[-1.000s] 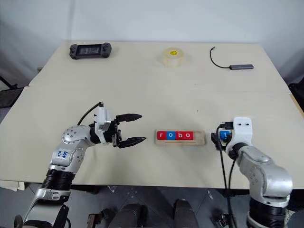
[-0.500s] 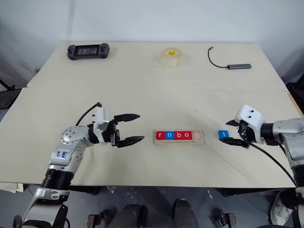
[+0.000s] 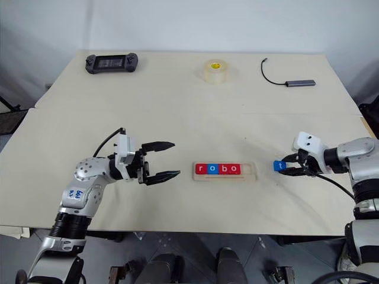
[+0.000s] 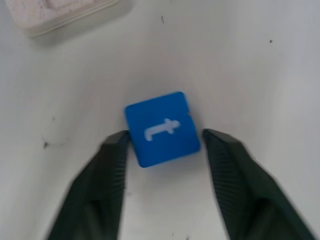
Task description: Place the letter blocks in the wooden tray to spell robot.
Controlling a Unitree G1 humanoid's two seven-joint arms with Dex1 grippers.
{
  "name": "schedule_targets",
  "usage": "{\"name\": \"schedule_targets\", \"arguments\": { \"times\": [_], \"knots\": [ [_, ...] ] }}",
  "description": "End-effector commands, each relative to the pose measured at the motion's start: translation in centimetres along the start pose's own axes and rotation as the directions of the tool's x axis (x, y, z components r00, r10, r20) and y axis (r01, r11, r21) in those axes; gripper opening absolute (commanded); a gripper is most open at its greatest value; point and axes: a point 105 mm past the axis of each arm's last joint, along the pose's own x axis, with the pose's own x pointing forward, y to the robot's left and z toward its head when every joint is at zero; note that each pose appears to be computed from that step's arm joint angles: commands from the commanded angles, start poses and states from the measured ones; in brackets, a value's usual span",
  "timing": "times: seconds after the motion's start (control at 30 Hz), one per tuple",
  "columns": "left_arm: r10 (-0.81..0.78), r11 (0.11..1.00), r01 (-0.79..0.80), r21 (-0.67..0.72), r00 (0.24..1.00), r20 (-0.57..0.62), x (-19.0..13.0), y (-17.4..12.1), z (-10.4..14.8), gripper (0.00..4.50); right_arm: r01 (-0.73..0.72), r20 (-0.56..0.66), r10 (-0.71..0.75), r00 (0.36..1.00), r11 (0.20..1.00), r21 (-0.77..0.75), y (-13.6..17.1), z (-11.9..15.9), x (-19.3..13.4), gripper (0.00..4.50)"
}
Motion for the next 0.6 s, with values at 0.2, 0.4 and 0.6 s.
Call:
{"name": "schedule_targets", "arguments": {
  "times": [0.2, 0.4, 0.6],
  "knots": [
    [-0.004, 0.999, 0.002, 0.044, 0.999, 0.037, 0.0, -0.2, 1.3, 4.50, -0.050, 0.053, 0.057, 0.997, 0.990, -0.128, 0.0, 3.5, -0.4, 1.46],
    [-0.007, 0.999, 0.006, 0.040, 0.999, 0.041, 0.2, -0.3, 1.2, 4.50, -0.161, 0.051, 0.177, 0.983, 0.959, -0.235, 2.5, 6.3, 1.2, 1.46],
    [-0.007, 0.999, 0.005, 0.035, 0.999, 0.046, 0.3, -0.5, 1.2, 4.50, -0.163, 0.053, 0.183, 0.982, 0.953, -0.257, 3.0, 7.1, 2.3, 1.46]
  ]
}}
